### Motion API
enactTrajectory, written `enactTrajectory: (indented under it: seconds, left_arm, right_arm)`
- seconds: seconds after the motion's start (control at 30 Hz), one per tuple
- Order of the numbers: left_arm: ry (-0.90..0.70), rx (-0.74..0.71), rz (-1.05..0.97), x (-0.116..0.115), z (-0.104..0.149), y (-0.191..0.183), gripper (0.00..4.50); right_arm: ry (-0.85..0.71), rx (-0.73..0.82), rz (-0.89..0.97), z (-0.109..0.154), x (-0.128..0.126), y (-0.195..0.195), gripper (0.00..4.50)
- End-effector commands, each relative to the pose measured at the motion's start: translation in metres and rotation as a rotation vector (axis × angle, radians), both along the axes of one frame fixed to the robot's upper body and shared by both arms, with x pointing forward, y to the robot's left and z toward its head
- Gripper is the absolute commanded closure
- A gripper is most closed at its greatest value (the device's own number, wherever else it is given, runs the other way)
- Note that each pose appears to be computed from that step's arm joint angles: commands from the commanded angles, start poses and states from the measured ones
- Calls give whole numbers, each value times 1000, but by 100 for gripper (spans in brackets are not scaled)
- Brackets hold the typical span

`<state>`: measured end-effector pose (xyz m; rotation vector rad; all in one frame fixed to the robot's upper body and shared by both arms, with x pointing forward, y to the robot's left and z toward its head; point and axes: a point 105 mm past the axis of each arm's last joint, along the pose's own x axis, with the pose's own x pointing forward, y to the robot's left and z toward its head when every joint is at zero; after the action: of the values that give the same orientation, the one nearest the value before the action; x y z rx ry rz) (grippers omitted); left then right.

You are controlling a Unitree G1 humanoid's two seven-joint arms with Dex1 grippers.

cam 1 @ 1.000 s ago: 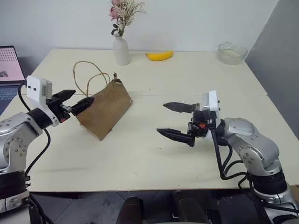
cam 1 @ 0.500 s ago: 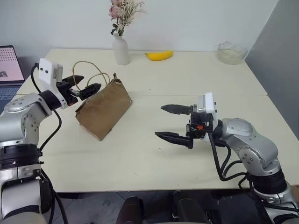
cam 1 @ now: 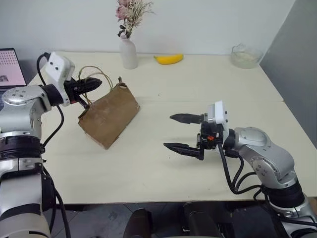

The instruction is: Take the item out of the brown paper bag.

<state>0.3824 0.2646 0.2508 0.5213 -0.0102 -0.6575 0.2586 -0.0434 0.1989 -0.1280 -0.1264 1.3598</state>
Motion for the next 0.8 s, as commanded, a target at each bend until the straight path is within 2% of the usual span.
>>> enactTrajectory:
  seconds: [0.03, 0.13, 0.3, 0.43, 0.6, 0.8]
  left_arm:
    - [-214, 178, -54, -2, 40, -10, 449]
    - [-391, 351, -104, 0, 58, -26, 449]
    - [-573, 415, -173, 3, 76, -50, 449]
    - [-629, 366, -214, 10, 82, -71, 449]
    - [-592, 250, -240, 24, 81, -92, 449]
    - [-533, 96, -261, 39, 95, -127, 449]
  right_arm:
    - [-86, -1, 2, 12, -6, -4, 0]
    - [-127, -5, -33, 12, -4, -10, 0]
    - [-172, -6, -72, 13, -4, -16, 0]
    - [-165, -9, -103, 12, -7, -23, 0]
    - [-133, -1, -181, 10, -6, -33, 0]
    - [-109, -5, -273, 6, -8, -46, 0]
